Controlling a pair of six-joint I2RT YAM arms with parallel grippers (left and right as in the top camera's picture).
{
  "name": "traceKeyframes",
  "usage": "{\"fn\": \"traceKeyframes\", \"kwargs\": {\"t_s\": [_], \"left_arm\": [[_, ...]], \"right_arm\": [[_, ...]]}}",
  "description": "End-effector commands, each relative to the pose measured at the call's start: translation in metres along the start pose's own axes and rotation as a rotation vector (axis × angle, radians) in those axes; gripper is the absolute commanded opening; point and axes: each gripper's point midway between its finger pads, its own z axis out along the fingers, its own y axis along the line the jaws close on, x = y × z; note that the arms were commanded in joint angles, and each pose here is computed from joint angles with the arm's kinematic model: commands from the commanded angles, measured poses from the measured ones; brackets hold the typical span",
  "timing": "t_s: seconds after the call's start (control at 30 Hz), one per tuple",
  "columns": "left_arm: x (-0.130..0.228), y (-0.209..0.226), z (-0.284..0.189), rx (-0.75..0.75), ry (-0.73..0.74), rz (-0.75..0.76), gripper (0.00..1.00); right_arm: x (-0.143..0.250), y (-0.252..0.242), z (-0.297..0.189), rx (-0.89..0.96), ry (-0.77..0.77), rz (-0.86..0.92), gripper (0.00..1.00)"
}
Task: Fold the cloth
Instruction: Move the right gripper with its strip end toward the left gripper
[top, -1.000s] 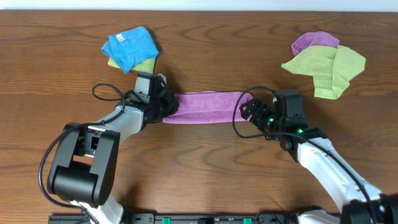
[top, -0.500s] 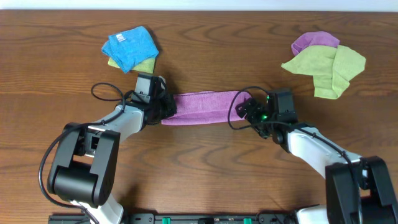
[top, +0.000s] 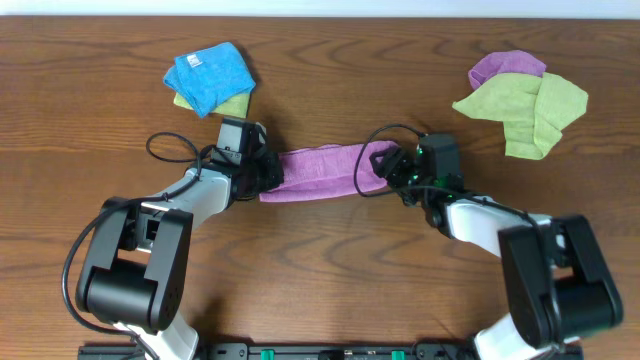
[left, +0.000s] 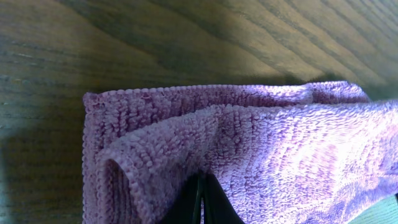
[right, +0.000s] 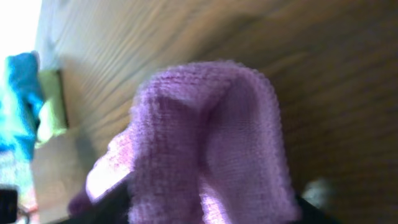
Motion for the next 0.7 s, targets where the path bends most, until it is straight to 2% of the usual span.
{"fn": "traceKeyframes", "kwargs": {"t_s": [0.0,0.07,0.13,0.47,0.67], "left_arm": [[0.005,0.008,0.003,-0.038,0.016,0.005,0.05],[0.005,0.008,0.003,-0.035,0.02,0.004,0.06],[0.006,0.007,0.003,-0.033,0.021,0.004,0.05],[0.002,0.005,0.002,-0.029,0.013,0.005,0.05],[-0.01,-0.003,0.0,-0.014,-0.011,0.013,0.05]], "right_arm": [[0.016,-0.029,0.011,0.076,0.027,0.0,0.37],[0.009,-0.019,0.012,0.037,0.002,-0.069,0.15],[0.003,-0.007,0.01,-0.01,-0.022,-0.109,0.01],[-0.015,0.061,-0.028,-0.187,-0.112,-0.236,0.01],[-0.001,0.097,-0.044,-0.278,-0.102,-0.296,0.01]]}}
